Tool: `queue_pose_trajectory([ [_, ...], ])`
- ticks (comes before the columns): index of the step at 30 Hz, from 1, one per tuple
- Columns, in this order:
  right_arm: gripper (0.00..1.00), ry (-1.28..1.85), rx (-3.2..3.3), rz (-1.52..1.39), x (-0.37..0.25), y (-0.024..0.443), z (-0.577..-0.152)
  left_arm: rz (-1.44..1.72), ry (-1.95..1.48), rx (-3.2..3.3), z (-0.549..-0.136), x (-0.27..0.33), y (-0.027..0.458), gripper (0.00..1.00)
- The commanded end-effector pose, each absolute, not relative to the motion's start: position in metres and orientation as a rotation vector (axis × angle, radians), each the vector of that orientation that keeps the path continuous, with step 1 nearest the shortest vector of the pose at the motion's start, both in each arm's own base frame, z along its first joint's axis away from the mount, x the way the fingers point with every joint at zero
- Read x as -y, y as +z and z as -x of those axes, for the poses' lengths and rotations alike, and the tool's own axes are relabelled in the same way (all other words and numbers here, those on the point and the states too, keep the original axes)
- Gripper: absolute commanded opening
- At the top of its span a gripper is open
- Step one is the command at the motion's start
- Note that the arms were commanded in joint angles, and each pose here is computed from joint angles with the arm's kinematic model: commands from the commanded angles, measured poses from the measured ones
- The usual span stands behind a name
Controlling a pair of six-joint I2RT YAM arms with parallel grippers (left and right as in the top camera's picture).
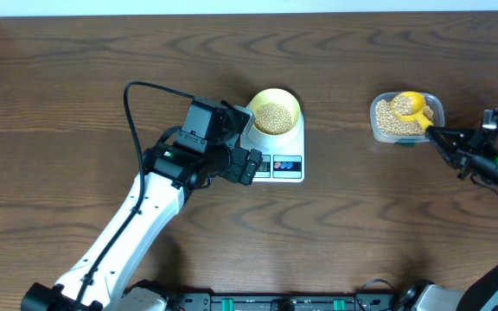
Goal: Scoop item into bowl and weigh 50g on scale
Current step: 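Lift the refilled scoop out of the tub with the right gripper, then carry the scoop over the bowl on the scale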
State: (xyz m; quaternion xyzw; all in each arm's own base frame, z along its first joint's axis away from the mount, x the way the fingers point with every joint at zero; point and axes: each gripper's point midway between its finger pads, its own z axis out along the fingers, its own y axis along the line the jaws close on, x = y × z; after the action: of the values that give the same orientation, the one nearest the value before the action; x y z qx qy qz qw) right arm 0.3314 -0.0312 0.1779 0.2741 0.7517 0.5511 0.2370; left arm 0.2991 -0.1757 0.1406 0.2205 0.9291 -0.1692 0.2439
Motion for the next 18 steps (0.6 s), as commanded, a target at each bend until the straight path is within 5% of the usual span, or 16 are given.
queue_pose_trajectory([
  [1, 0.01, 1.62, -2.059, -0.761, 0.014, 0.184, -0.334, -0.612, -0.478, -2.512, -0.3, 0.178, 0.149, 0.9],
  [18, 0.01, 1.68, -2.155, -0.598, -0.077, 0.204, -0.372, -0.612, -0.478, -2.512, -0.3, 0.178, 0.149, 0.9],
])
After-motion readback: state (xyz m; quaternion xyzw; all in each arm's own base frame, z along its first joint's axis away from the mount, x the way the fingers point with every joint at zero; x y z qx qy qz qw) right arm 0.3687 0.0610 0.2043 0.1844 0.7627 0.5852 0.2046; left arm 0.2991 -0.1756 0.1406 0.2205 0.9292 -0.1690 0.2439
